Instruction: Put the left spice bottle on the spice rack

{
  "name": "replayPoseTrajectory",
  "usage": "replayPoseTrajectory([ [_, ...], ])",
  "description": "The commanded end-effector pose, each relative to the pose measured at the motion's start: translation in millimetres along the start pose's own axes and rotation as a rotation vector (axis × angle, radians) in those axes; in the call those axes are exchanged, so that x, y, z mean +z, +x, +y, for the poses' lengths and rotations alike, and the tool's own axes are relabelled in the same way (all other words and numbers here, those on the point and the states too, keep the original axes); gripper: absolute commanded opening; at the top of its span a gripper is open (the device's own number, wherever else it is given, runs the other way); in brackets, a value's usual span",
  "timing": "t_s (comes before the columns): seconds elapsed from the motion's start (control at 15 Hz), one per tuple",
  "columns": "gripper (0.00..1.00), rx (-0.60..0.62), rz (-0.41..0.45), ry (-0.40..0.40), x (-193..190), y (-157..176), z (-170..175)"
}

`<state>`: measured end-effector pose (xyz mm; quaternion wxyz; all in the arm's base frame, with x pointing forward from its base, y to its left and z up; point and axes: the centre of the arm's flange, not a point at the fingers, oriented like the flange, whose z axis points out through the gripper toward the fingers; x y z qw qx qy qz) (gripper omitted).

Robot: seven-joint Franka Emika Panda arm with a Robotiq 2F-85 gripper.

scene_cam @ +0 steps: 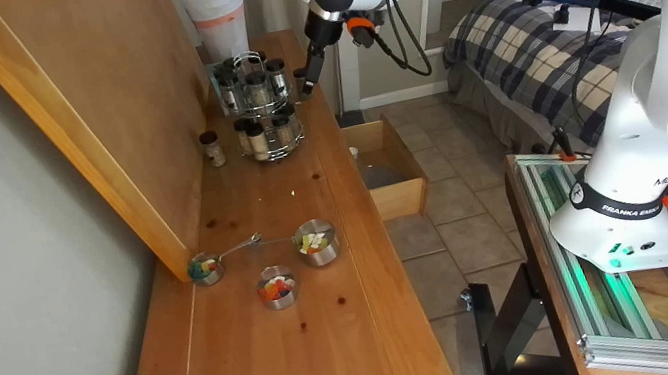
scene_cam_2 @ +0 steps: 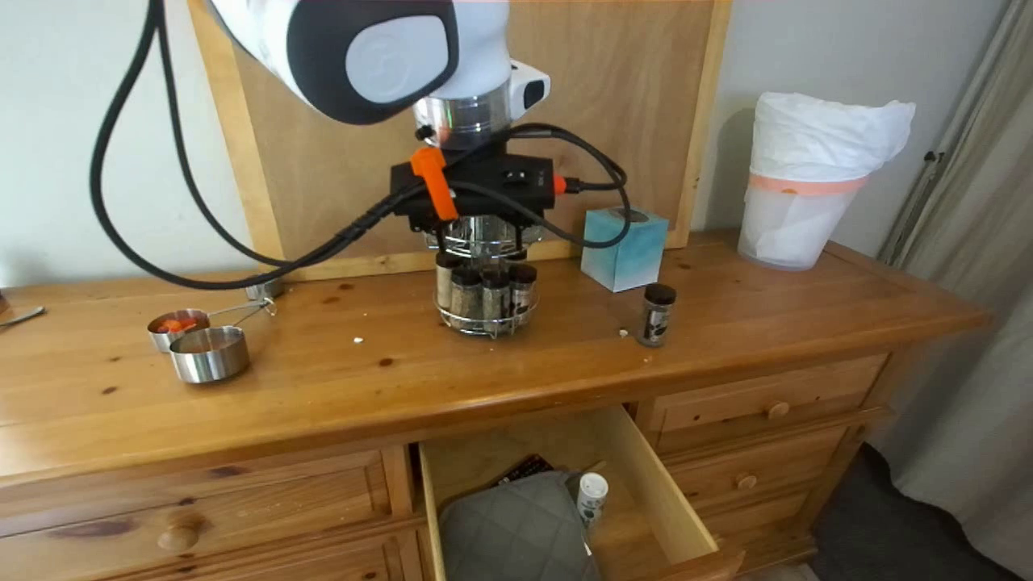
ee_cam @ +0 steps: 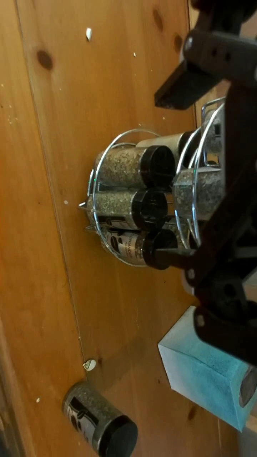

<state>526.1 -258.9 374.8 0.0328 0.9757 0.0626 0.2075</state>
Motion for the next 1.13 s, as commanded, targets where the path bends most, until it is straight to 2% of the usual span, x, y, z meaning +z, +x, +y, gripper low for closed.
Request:
replayPoseTrajectory([
  [0.0, 1.0, 0.018, -0.021, -0.025, -58, -17, -27],
  [0.07, 1.0, 0.051, 0.015, -0.021, -71, -20, -33],
  [0.13, 1.0, 0.077, 0.03, 0.075, -91, -24, -40],
  [0.2, 1.0, 0.116, 0.054, 0.076, -104, -26, -51],
  [0.4, 1.0, 0.201, 0.047, 0.133, -146, -31, -78],
  [0.53, 1.0, 0.247, 0.042, 0.128, -168, -35, -94],
  [0.73, 1.0, 0.225, 0.039, 0.115, -193, -42, -112],
  [0.8, 1.0, 0.194, 0.093, 0.159, -197, -43, -117],
  [0.87, 1.0, 0.217, 0.06, 0.128, -180, -29, -100],
  [1.07, 1.0, 0.197, 0.09, 0.143, -193, -33, -112],
])
